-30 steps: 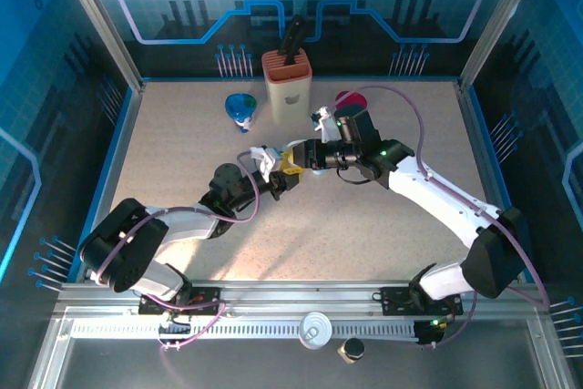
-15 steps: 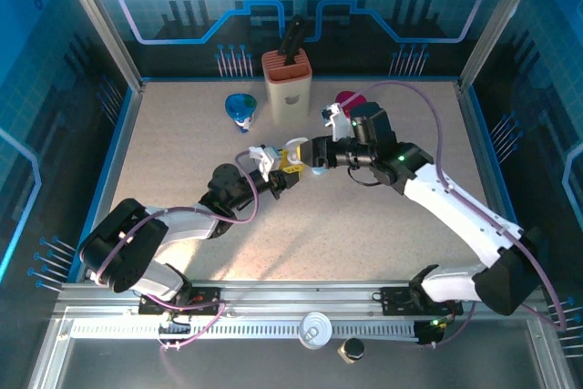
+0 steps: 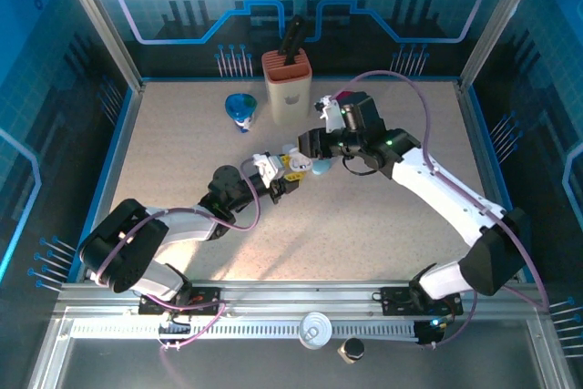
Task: Insert the wireless bluetooth earbuds into the charging case
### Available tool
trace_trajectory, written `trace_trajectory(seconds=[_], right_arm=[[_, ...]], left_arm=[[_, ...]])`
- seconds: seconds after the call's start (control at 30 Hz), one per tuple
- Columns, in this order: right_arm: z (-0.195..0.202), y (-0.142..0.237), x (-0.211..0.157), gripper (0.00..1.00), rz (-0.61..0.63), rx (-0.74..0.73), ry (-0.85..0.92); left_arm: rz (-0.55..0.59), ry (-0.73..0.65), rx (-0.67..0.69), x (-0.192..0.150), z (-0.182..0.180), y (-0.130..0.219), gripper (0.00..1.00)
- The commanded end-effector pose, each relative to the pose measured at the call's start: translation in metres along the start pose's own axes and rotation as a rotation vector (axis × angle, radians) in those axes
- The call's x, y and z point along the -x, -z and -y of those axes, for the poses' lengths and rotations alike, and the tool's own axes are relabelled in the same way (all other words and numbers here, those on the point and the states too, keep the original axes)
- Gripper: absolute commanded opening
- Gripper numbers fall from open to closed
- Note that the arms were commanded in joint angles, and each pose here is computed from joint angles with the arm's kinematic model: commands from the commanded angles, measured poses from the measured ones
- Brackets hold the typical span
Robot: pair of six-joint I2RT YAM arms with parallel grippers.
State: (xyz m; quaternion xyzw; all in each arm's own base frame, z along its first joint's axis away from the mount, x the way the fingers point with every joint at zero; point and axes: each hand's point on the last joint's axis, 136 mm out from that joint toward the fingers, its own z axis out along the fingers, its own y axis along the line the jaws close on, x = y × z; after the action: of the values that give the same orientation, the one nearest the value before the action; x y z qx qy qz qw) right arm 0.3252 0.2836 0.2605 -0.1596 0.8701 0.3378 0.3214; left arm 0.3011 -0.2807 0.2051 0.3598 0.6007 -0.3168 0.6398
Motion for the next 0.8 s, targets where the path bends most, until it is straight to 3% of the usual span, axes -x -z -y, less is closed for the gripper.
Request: trace_trajectory(seconds=[0.0, 0.37, 0.6, 0.77], right_arm=[[0.007, 0.004, 0.0, 0.36, -0.025, -0.037, 0.031], [0.002, 0.023, -0.006, 0.39, -0.01, 0.021, -0.005], [-0.006, 0.037, 0.006, 0.63, 0.013, 0.224, -0.289], [-0.014, 0.033, -0.009, 0.63, -0.089, 0.319, -0.407]], left_arm=[[0.061, -0.025, -0.001, 0.018, 0.003, 0.003, 0.32], [0.155, 0.094, 0.08, 0.03, -0.015, -0.002, 0.3], [0.206, 0.106, 0.048, 0.041, -0.012, -0.004, 0.29], [0.223, 0.103, 0.036, 0.049, -0.011, -0.005, 0.29]])
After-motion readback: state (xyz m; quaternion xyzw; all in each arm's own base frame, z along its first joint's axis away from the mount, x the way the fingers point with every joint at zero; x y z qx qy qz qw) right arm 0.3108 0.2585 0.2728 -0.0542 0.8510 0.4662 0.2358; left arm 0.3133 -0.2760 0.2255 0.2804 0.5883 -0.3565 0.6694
